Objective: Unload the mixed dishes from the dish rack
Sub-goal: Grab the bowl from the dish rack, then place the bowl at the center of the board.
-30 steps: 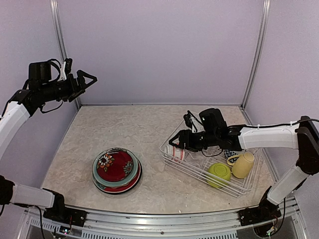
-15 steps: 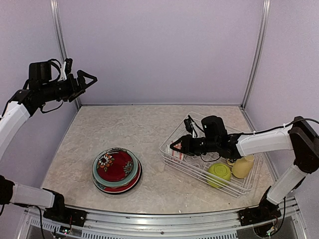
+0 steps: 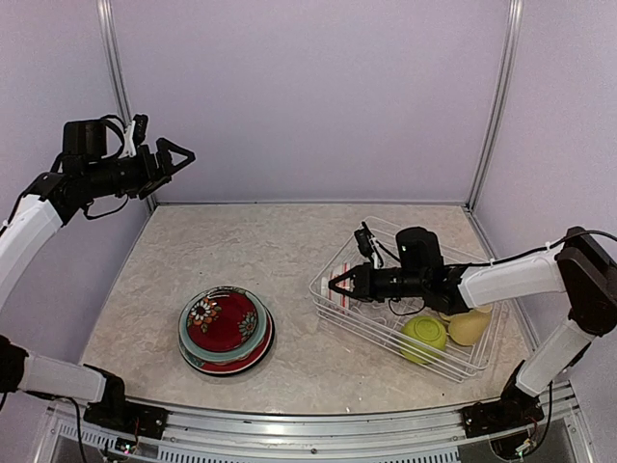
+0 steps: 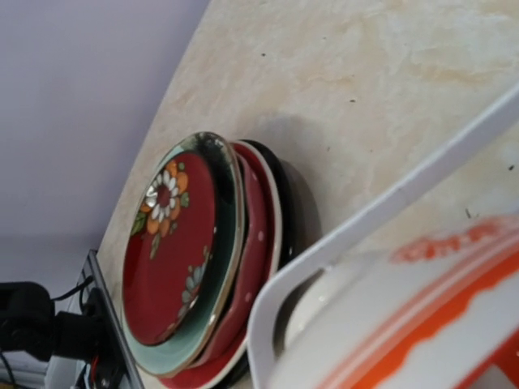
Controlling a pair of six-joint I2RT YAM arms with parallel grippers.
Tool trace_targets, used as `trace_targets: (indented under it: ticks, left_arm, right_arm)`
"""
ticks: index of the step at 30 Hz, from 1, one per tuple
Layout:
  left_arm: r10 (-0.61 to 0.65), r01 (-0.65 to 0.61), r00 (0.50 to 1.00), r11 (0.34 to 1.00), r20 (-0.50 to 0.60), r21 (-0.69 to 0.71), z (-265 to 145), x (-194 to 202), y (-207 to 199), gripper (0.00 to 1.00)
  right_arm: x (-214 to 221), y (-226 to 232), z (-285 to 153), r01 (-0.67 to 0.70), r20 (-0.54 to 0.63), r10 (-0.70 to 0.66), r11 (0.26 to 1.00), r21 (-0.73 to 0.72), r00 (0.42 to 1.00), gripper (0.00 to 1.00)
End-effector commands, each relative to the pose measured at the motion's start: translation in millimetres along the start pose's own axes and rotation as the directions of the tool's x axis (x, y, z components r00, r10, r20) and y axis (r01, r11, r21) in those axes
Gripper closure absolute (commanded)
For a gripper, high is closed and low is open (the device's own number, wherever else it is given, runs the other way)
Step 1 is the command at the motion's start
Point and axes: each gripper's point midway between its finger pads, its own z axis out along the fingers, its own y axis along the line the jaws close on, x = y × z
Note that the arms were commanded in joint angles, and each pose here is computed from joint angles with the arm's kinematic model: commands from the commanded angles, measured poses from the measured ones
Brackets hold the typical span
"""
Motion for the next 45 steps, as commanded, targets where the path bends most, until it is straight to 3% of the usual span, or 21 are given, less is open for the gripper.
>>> trace_targets:
  ticks: [1, 17, 22, 33, 39, 45]
  left_arm:
    - [-0.001, 0.0, 0.999, 1.0, -0.032, -0.024, 12, 9, 9, 0.01]
    - [0.004, -0.005, 0.999, 1.0, -0.052, -0.029, 18, 12, 11, 0.01]
    - [0.008, -0.01, 0.998, 0.999, -0.062, -0.033, 20, 14, 11, 0.01]
    - [0.016, -0.016, 0.999, 1.0, -0.049, -0.012, 14, 11, 3, 0.01]
    - [0.027, -0.028, 0.999, 0.999, -0.033, -0.02, 9, 6, 3, 0.01]
    - [0.034, -0.035, 0.999, 0.999, -0.006, -0.037, 2, 1, 6, 0.01]
  right_arm:
    - [-11, 8, -13, 0.033, 0.048, -0.031, 0.998, -0.052, 0.998, 0.99]
    - [-44, 36, -29, 0.046, 0.147, -0.005, 0.959, -0.281, 0.989, 1.0]
    - [-60, 56, -33, 0.109, 0.184, -0.051, 0.941, -0.319, 0.982, 1.0]
    - [-100, 73, -10, 0.309, 0.109, -0.299, 0.948, -0.081, 0.948, 1.0]
    - [-95, 58, 39, 0.421, -0.056, -0.418, 0.901, 0.105, 0.907, 1.0]
    - [-83, 44, 83, 0.528, -0.223, -0.482, 0.808, 0.263, 0.848, 1.0]
